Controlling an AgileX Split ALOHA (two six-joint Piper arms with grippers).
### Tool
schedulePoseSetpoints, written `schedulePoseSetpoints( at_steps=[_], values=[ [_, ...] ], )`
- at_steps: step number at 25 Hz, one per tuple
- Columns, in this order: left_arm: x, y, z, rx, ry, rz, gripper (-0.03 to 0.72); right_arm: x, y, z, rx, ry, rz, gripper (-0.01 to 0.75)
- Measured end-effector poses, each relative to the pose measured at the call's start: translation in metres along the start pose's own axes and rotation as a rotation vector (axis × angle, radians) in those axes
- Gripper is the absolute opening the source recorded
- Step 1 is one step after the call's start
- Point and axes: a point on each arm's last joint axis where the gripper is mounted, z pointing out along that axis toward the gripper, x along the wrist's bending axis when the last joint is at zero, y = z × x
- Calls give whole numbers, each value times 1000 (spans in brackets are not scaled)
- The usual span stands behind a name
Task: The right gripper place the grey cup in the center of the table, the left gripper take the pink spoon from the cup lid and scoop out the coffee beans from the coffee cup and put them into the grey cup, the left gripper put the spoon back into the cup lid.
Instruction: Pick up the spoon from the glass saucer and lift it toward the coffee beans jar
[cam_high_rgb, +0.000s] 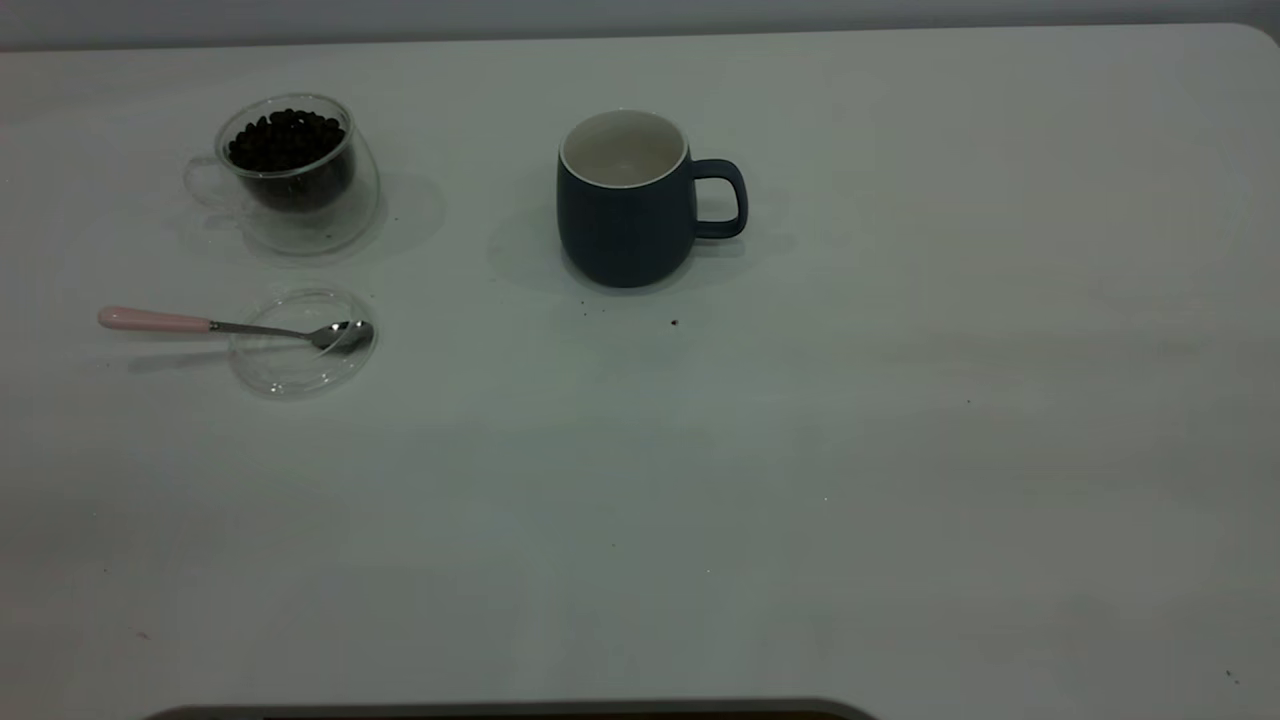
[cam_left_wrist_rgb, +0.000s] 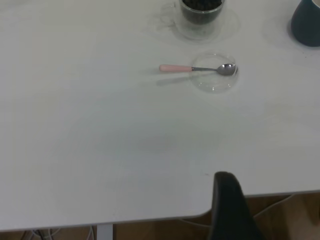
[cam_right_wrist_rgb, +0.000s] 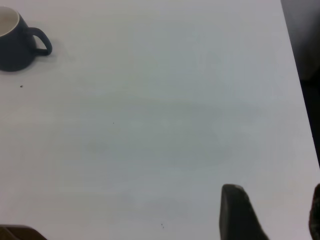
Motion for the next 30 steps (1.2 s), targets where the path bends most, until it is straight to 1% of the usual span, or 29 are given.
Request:
schedulePoseSetpoints(
  at_steps=[9,15,19,24,27,30],
  values=[
    [0,0,0,-4,-1,0,478,0,0,0,1,-1,2,375],
    [-2,3,4,-40,-26,-10,478,0,0,0,1,-1,2,375],
    [-3,3,4,-41,-35,-13,478,0,0,0,1,-1,2,375],
    [-6,4,4,-54,-72,-29,478,0,0,0,1,-1,2,375],
    [-8,10,4,-96,-96,-57,478,0,0,0,1,-1,2,375],
    [-6,26,15,-71,-99,-99,477,0,0,0,1,0,3,375]
  ],
)
